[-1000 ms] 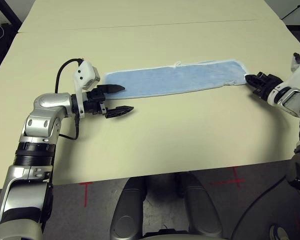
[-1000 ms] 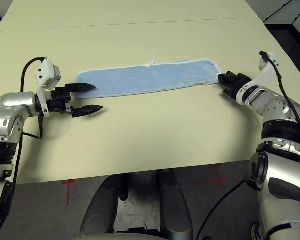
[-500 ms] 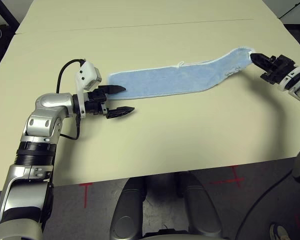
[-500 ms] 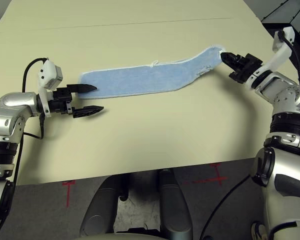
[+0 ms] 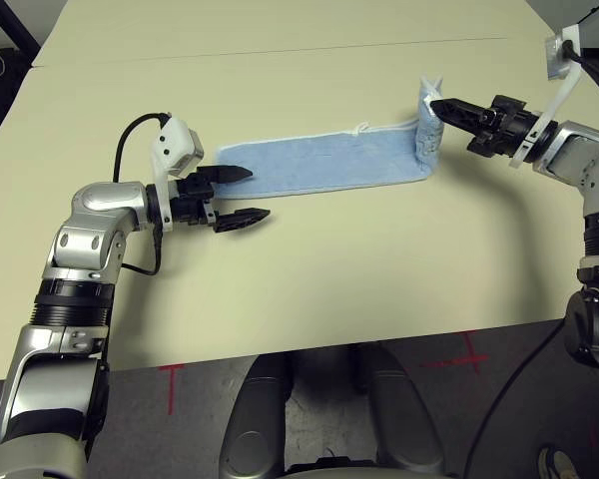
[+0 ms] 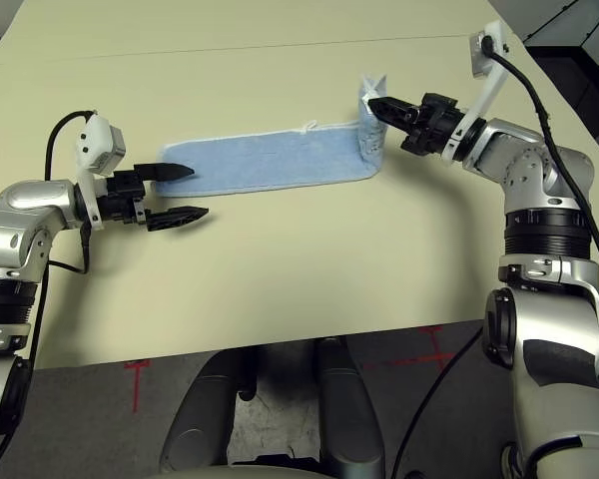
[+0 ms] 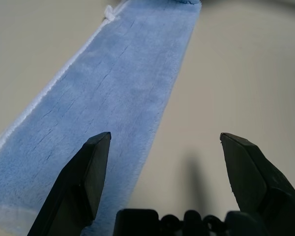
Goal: Fold the towel and set it aside.
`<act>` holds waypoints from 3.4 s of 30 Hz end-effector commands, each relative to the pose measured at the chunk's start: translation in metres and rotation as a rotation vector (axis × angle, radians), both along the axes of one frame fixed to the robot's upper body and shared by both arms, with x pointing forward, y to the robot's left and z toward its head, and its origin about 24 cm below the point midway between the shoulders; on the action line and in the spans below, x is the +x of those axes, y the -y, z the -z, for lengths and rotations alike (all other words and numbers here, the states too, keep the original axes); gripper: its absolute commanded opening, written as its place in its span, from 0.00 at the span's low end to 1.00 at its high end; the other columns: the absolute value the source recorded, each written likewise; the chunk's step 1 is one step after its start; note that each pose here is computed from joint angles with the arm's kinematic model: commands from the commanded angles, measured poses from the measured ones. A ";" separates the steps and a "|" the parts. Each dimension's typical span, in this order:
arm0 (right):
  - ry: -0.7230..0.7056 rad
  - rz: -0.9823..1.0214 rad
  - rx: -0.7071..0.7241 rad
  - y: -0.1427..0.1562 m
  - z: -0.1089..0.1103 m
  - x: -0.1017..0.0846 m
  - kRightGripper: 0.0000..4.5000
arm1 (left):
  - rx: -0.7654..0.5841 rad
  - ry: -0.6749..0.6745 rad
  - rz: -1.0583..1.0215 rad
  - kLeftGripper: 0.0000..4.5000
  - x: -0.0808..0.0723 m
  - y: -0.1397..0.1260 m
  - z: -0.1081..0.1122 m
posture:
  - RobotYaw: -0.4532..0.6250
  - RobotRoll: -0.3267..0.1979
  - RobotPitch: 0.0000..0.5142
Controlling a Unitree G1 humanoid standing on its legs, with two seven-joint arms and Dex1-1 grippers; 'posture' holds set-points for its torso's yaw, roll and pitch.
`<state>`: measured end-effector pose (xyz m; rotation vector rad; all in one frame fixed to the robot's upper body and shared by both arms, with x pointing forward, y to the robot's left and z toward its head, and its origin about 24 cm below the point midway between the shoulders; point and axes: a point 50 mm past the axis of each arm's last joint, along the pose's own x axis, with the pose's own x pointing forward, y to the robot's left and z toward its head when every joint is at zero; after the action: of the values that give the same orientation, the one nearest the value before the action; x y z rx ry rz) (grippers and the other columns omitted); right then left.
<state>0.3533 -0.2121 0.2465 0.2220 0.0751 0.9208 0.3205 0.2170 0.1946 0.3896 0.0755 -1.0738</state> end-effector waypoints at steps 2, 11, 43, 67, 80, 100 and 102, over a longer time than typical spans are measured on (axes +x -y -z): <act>0.029 -0.067 -0.078 0.002 -0.009 -0.006 0.01 | 0.010 -0.002 -0.016 1.00 0.002 -0.004 0.001 | 0.45 0.62 0.46; 0.048 -0.139 -0.236 -0.018 0.002 -0.002 0.01 | 0.006 0.006 -0.012 1.00 0.007 -0.003 0.000 | 0.46 0.62 0.46; 0.211 -0.211 -0.490 -0.036 0.045 0.006 0.76 | 0.006 -0.011 -0.007 1.00 0.011 0.001 0.000 | 0.46 0.62 0.47; 0.457 -0.269 -0.401 0.039 0.084 -0.015 1.00 | -0.086 -0.003 -0.113 1.00 0.008 0.005 0.009 | 0.49 0.62 0.51; 0.481 -0.212 -0.332 0.024 0.070 0.002 1.00 | -0.104 0.008 -0.168 1.00 0.008 0.006 0.009 | 0.50 0.62 0.51; 0.491 -0.228 -0.334 0.016 0.056 0.011 1.00 | -0.186 0.029 -0.355 1.00 0.004 0.001 0.002 | 0.53 0.62 0.55; 0.494 -0.231 -0.330 0.013 0.054 0.012 1.00 | -0.195 0.046 -0.382 1.00 0.006 0.000 0.000 | 0.53 0.62 0.55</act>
<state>0.3650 -0.2248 0.1914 -0.3302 -0.2056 1.1560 0.3274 0.2151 0.1979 0.2181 -0.0020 -0.7059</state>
